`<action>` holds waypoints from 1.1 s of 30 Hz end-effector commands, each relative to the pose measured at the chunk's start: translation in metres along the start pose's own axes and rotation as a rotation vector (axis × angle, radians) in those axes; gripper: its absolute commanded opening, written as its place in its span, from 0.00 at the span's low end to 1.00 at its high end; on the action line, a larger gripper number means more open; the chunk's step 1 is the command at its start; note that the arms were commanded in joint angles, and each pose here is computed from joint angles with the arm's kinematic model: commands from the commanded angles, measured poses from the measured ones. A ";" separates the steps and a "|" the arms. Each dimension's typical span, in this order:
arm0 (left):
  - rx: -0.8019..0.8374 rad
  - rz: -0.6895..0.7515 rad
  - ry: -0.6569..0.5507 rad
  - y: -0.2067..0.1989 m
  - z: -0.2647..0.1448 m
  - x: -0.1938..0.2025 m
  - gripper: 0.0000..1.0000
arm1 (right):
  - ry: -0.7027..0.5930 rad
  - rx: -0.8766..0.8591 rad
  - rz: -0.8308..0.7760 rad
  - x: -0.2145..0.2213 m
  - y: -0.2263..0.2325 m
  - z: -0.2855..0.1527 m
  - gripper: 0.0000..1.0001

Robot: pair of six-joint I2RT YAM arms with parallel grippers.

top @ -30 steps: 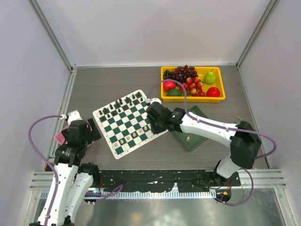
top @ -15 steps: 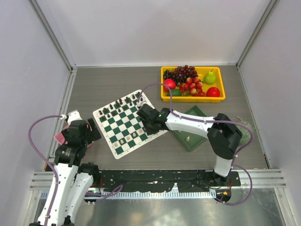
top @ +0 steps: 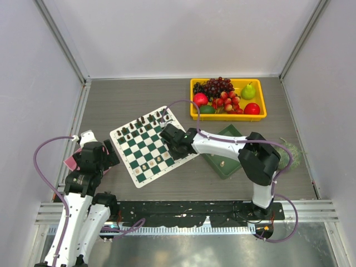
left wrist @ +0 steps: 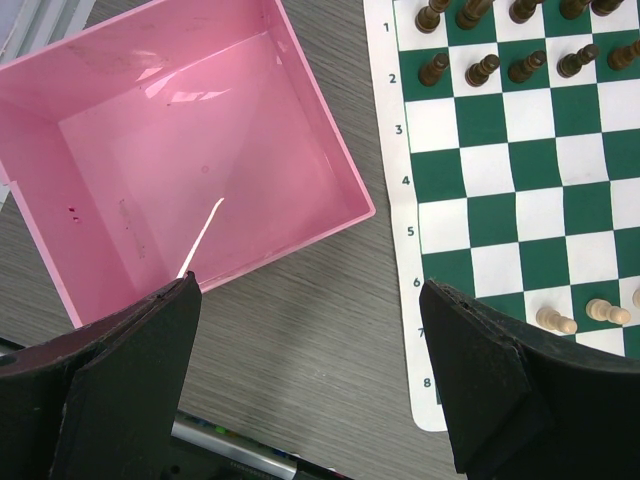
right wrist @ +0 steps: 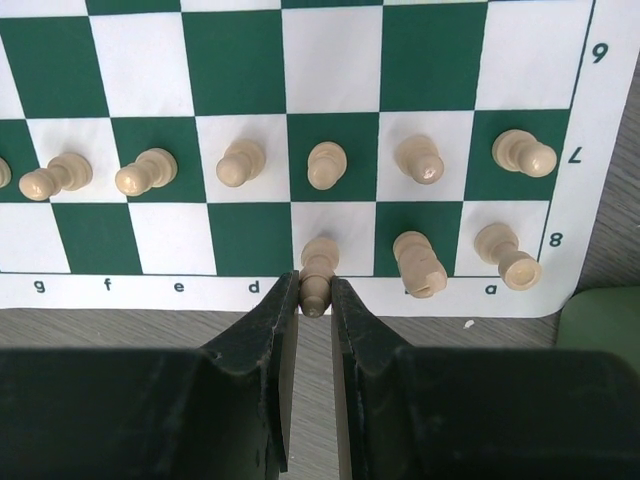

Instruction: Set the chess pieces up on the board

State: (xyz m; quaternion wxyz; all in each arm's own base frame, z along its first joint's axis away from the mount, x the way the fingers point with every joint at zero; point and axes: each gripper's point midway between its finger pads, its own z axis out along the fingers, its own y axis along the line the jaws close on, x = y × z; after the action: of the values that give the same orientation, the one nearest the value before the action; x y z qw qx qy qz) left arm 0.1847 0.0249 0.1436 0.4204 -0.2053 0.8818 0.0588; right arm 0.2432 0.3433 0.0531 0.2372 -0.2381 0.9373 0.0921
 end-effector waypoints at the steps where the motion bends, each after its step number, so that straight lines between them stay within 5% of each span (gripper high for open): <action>1: 0.011 -0.019 -0.044 -0.003 -0.002 -0.013 0.99 | -0.069 0.007 0.004 -0.024 0.004 -0.003 0.19; 17: 0.010 -0.019 -0.045 -0.003 -0.002 -0.013 0.99 | -0.050 0.036 0.006 -0.020 0.000 0.007 0.21; 33: 0.013 -0.022 -0.048 -0.003 -0.002 -0.014 0.99 | -0.116 -0.015 0.003 -0.043 0.008 -0.026 0.44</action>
State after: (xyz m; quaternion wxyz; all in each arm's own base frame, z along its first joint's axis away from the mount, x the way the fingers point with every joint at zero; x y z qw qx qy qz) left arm 0.1847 0.0249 0.1436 0.4204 -0.2053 0.8818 0.0588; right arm 0.2507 0.3461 0.0481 0.2417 -0.2370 0.9377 0.0782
